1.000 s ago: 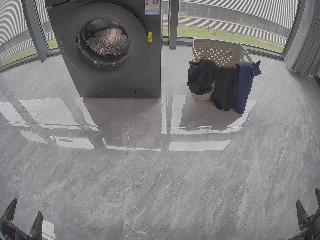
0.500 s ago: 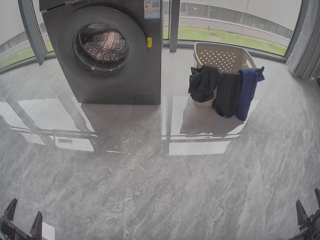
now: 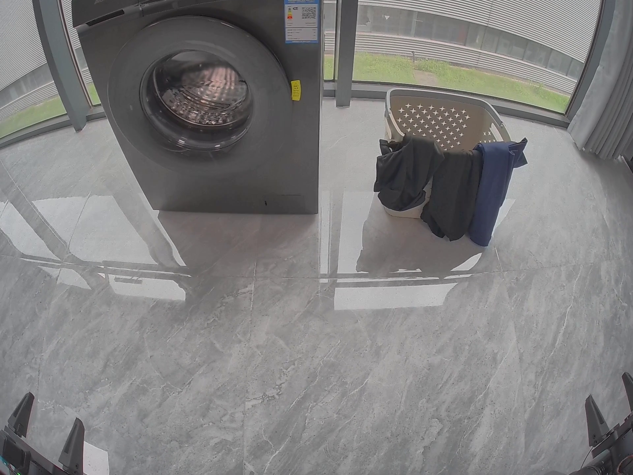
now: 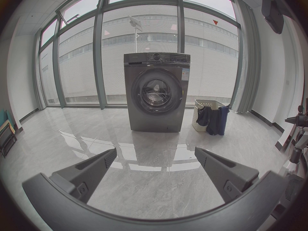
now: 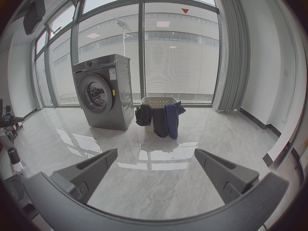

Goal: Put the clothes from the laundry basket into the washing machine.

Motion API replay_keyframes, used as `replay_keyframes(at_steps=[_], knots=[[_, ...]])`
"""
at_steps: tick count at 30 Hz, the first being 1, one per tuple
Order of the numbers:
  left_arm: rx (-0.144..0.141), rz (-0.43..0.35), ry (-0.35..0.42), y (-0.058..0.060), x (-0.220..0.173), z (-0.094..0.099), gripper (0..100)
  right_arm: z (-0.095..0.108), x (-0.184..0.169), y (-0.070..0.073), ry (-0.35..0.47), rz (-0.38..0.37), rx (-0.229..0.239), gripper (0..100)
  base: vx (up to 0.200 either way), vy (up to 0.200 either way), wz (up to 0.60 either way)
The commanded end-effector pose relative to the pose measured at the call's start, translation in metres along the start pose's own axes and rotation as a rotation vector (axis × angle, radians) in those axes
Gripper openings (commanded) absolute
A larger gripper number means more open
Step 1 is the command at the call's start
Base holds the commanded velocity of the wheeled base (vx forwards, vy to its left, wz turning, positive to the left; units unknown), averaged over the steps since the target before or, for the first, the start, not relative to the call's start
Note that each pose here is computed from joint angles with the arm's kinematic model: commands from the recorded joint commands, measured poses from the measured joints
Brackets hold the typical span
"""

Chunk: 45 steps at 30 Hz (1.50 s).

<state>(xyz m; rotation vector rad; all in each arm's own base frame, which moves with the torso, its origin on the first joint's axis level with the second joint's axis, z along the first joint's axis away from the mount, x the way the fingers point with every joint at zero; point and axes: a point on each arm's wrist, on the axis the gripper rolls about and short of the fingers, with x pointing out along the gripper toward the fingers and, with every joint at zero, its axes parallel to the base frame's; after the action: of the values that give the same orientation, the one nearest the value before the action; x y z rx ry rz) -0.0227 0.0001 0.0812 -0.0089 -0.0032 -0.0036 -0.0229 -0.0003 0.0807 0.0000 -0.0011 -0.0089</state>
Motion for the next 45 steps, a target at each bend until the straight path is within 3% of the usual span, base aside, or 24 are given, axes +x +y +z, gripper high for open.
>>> replay_keyframes(at_steps=[1, 15, 27, 45], knots=[[0.0, 0.002, 0.002, 0.0001, 0.0, -0.0053, 100, -0.0052, 0.0003, 0.0, 0.004, 0.0, 0.0, 100, 0.2, 0.0, 0.0], [-0.003, 0.002, 0.002, 0.0001, 0.0, -0.0053, 100, -0.0051, 0.0004, 0.0, 0.006, 0.0, 0.0, 100, 0.2, 0.0, 0.0], [-0.003, 0.002, 0.002, 0.0001, 0.0, -0.0053, 100, -0.0052, 0.0003, 0.0, 0.004, 0.0, 0.0, 100, 0.0, 0.0, 0.0], [-0.005, 0.002, 0.002, 0.0001, 0.0, -0.0053, 100, -0.0052, 0.0003, 0.0, 0.004, 0.0, 0.0, 100, 0.0, -0.2, 0.0]])
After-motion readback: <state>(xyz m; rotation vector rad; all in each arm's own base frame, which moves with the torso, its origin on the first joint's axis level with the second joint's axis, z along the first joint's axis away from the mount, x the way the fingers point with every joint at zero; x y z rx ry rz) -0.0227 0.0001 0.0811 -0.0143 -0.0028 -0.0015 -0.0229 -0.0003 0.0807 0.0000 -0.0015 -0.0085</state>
